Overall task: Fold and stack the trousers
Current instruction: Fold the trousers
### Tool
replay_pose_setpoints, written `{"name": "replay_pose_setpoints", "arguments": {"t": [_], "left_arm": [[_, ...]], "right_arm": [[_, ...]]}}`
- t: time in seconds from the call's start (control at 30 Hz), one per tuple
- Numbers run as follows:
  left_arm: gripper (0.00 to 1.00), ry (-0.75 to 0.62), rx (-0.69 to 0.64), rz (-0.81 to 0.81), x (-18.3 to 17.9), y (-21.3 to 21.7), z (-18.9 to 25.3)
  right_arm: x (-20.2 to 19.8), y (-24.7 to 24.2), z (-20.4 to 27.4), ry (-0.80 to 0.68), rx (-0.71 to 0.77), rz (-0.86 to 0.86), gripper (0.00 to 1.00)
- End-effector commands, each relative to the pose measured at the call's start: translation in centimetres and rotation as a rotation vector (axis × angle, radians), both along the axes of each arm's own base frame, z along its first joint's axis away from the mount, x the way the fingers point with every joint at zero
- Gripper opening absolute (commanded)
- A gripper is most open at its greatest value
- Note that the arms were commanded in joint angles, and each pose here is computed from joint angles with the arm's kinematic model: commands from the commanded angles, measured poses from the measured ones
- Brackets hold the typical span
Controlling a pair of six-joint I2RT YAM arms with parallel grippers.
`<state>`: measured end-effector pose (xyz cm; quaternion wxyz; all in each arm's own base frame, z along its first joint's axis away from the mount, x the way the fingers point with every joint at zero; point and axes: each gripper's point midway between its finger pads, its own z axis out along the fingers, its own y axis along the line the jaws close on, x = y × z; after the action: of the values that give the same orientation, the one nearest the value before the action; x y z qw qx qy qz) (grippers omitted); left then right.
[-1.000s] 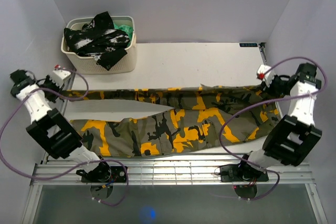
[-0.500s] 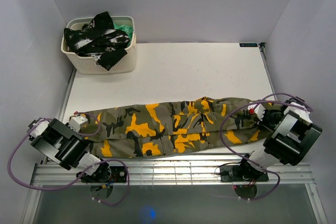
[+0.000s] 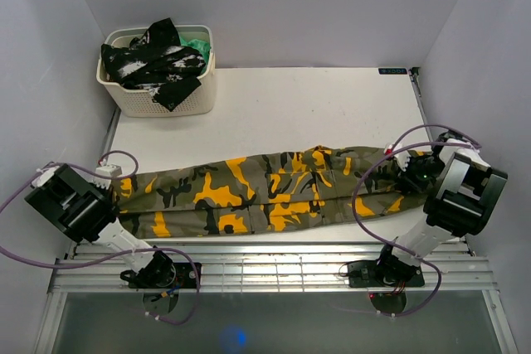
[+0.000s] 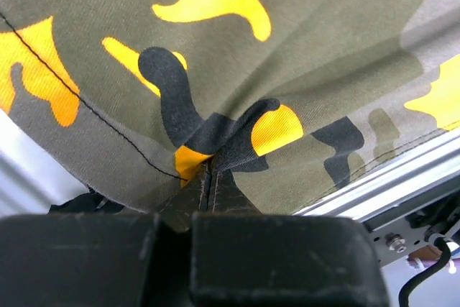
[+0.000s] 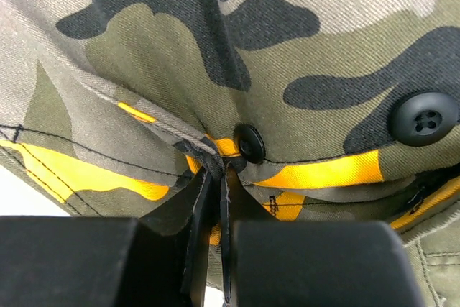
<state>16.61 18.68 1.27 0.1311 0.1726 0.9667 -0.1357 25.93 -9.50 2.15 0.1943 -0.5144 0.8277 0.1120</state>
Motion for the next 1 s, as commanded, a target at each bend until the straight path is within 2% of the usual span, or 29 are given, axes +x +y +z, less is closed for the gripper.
{"name": "replay_pose_setpoints", "arguments": {"t": [0.0, 0.13, 0.3, 0.4, 0.63, 0.73, 0.97], "left_arm": [[0.00, -0.098, 0.437, -0.003, 6.1, 10.9, -1.8], [0.00, -0.178, 0.431, 0.017, 11.5, 9.9, -0.1], [0.00, -0.276, 0.387, 0.054, 15.4, 9.7, 4.1], [0.00, -0.328, 0.385, 0.059, 16.3, 9.8, 7.2], [0.00, -0.549, 0.458, 0.077, 17.4, 11.2, 16.9], [0.00, -0.550, 0.483, 0.069, 16.0, 12.2, 17.1], [0.00, -0.409, 0.428, 0.010, 10.4, 12.5, 9.1]], "right_arm": [[3.1, -0.9, -0.1, -0.019, -0.062, -0.071, 0.08], [5.8, -1.3, 1.0, -0.059, -0.070, -0.120, 0.08], [6.2, -1.0, 3.6, -0.098, -0.047, -0.120, 0.08], [6.7, -0.5, 6.3, -0.183, -0.024, -0.097, 0.08], [6.2, 0.6, 12.1, -0.338, 0.017, -0.039, 0.08], [4.7, 0.7, 11.5, -0.342, -0.025, 0.016, 0.08], [1.4, 0.3, 5.8, -0.237, -0.079, 0.086, 0.08]]}}
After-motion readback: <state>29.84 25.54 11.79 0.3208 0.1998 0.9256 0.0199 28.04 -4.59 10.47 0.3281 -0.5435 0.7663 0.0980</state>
